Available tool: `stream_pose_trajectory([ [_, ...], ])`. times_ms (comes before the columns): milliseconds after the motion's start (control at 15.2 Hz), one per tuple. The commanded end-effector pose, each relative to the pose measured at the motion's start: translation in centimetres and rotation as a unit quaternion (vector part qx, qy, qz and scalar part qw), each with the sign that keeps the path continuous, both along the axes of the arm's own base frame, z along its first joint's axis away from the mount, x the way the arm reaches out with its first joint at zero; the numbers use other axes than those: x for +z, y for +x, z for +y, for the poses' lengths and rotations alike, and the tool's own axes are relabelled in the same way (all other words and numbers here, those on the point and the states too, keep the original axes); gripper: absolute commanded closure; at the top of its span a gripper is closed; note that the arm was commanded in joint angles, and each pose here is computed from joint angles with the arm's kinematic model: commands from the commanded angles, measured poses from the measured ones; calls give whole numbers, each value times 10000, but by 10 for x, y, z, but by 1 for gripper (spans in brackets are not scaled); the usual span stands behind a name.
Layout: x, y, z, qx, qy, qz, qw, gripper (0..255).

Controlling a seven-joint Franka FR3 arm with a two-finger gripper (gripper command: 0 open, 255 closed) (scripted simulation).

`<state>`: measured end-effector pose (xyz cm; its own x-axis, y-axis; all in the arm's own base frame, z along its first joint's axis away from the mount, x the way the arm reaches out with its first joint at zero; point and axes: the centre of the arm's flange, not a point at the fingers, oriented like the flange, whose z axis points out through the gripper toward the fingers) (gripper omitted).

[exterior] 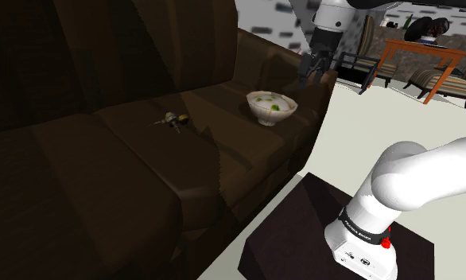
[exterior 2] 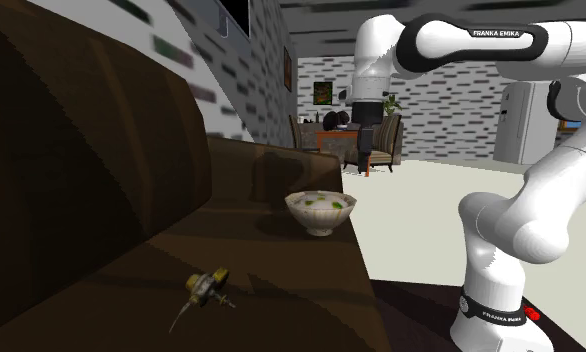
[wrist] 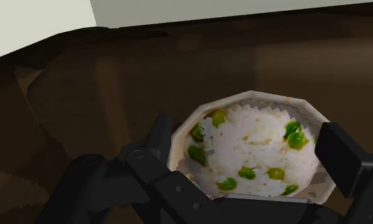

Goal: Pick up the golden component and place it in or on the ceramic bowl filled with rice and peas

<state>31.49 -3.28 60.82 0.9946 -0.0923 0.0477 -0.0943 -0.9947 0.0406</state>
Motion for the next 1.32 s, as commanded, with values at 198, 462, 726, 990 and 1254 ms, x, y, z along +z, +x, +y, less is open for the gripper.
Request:
stream_pose_trajectory([
  [198,-10,11,38,-355,-24,-10,9994,0],
  [462,-23,30,87,-828,-55,-24,9966,0],
  [726,-36,54,134,-1298,-87,-37,9915,0],
  [990,-49,82,179,-1766,-118,-51,9842,0],
  [1254,-63,114,221,-2230,-149,-64,9747,0],
])
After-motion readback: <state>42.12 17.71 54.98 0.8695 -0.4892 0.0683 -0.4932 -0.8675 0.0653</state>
